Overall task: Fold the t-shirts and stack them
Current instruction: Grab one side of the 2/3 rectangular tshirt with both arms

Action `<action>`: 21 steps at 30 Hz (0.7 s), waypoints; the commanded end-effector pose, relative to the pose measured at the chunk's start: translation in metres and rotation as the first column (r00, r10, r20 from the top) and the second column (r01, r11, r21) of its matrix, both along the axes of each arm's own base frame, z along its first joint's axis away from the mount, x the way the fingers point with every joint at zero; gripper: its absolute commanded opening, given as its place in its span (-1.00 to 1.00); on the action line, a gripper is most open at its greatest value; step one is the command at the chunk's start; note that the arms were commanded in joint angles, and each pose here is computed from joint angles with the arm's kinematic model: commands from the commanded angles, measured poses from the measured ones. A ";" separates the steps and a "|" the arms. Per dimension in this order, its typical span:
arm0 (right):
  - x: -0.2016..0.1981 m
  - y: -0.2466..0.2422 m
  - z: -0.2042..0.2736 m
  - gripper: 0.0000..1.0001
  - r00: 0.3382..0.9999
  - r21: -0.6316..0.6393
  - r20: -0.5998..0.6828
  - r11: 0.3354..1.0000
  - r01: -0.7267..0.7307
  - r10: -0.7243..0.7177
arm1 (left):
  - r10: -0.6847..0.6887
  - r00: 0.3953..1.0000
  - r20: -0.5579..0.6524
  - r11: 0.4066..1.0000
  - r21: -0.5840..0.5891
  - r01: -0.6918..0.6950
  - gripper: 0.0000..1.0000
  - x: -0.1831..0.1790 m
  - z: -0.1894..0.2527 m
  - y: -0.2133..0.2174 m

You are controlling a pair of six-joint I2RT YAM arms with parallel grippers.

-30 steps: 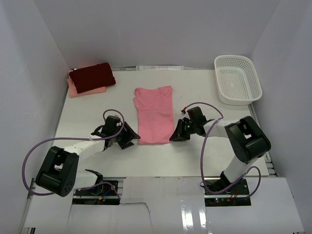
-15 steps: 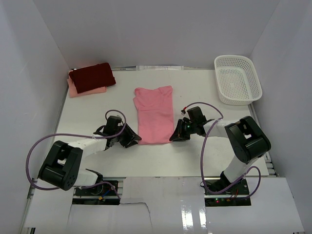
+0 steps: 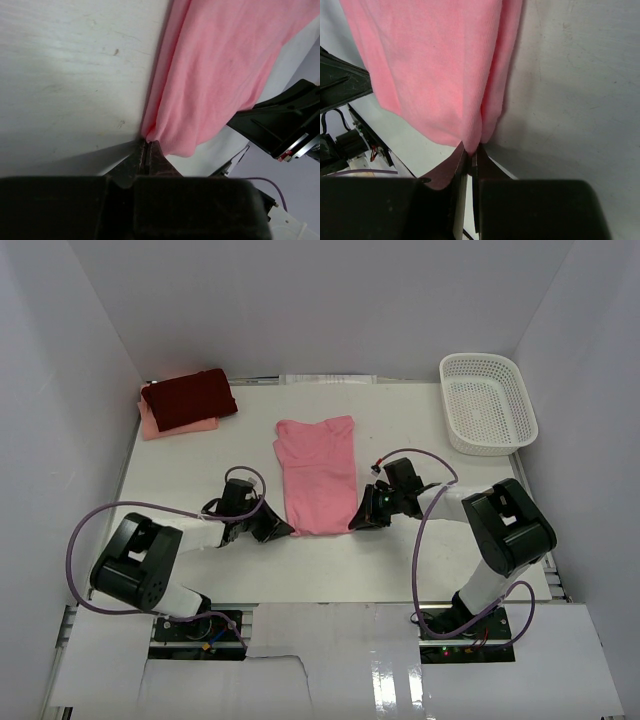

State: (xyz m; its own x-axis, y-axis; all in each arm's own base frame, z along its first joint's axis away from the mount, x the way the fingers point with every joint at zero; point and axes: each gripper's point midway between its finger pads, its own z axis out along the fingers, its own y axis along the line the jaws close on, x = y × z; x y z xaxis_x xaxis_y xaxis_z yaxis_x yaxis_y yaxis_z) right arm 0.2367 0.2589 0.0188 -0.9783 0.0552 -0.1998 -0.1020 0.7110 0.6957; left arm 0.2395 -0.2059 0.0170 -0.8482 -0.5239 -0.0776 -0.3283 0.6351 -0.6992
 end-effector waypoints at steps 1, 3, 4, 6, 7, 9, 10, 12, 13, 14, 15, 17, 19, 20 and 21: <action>0.001 -0.010 -0.001 -0.85 1.000 -0.064 0.031 0.998 -0.005 0.007 | -0.065 0.996 -0.061 0.995 0.067 0.069 -1.00 -0.019 -0.025 0.006; -0.006 -0.015 -0.002 -0.85 1.000 -0.081 0.016 0.997 -0.009 0.011 | -0.089 0.994 -0.061 0.994 0.056 0.092 -1.00 -0.021 -0.024 0.002; -0.008 -0.016 -0.002 -0.84 1.000 -0.082 0.019 0.997 -0.016 0.017 | -0.098 0.993 -0.059 0.994 0.052 0.101 -1.00 -0.022 -0.023 0.001; -0.014 -0.019 0.000 -0.84 1.000 -0.091 0.014 0.996 -0.025 0.026 | -0.121 0.991 -0.060 0.992 0.024 0.122 -1.00 -0.029 -0.018 -0.003; -0.016 -0.021 0.001 -0.85 0.999 -0.097 0.017 0.995 -0.034 0.036 | -0.128 0.989 -0.069 0.991 0.019 0.129 -1.00 -0.033 -0.017 -0.003; -0.025 -0.024 0.005 -0.85 0.999 -0.103 0.009 0.993 -0.050 0.051 | -0.142 0.988 -0.060 0.990 -0.001 0.142 -1.00 -0.038 -0.008 -0.004; -0.028 -0.026 0.006 -0.85 0.998 -0.106 0.010 0.993 -0.054 0.055 | -0.147 0.985 -0.087 0.989 0.005 0.148 -1.00 -0.047 -0.009 -0.001; -0.037 -0.028 0.011 -0.85 0.998 -0.098 0.004 0.993 -0.068 0.069 | -0.162 0.985 -0.063 0.987 -0.011 0.162 -1.00 -0.052 0.003 -0.003; -0.041 -0.029 0.015 -0.85 0.997 -0.092 0.012 0.993 -0.075 0.076 | -0.167 0.983 -0.082 0.986 -0.009 0.167 -1.00 -0.059 0.004 -0.001; -0.044 -0.029 0.018 -0.85 0.996 -0.086 0.011 0.993 -0.084 0.085 | -0.170 0.982 -0.080 0.985 -0.010 0.170 -1.00 -0.061 0.006 0.000; -0.052 -0.031 0.016 -0.85 0.996 -0.091 -0.005 0.992 -0.093 0.093 | -0.175 0.982 -0.074 0.985 -0.018 0.174 -1.00 -0.065 0.013 0.000; -0.058 -0.030 0.023 -0.85 0.995 -0.076 0.004 0.992 -0.103 0.103 | -0.183 0.981 -0.069 0.983 -0.028 0.182 -1.00 -0.069 0.019 0.000; -0.061 -0.031 0.029 -0.85 0.994 -0.069 0.010 0.992 -0.104 0.105 | -0.182 0.982 -0.056 0.983 -0.032 0.181 -1.00 -0.069 0.028 0.000; -0.061 -0.031 0.032 -0.84 0.994 -0.065 0.012 0.992 -0.104 0.105 | -0.179 0.982 -0.050 0.983 -0.036 0.178 -1.00 -0.068 0.031 -0.001; -0.060 -0.030 0.035 -0.85 0.994 -0.061 0.015 0.993 -0.104 0.105 | -0.178 0.983 -0.048 0.984 -0.038 0.177 -1.00 -0.067 0.033 -0.001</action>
State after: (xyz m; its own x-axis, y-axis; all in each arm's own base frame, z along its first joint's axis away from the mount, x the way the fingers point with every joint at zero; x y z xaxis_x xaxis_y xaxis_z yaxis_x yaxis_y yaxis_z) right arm 0.1840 0.2320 0.0470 -0.9741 -0.0418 -0.2222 -0.1797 0.7397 0.6486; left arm 0.1798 -0.2083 0.0439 -0.9239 -0.3811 -0.0343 -0.2442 0.6564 -0.7138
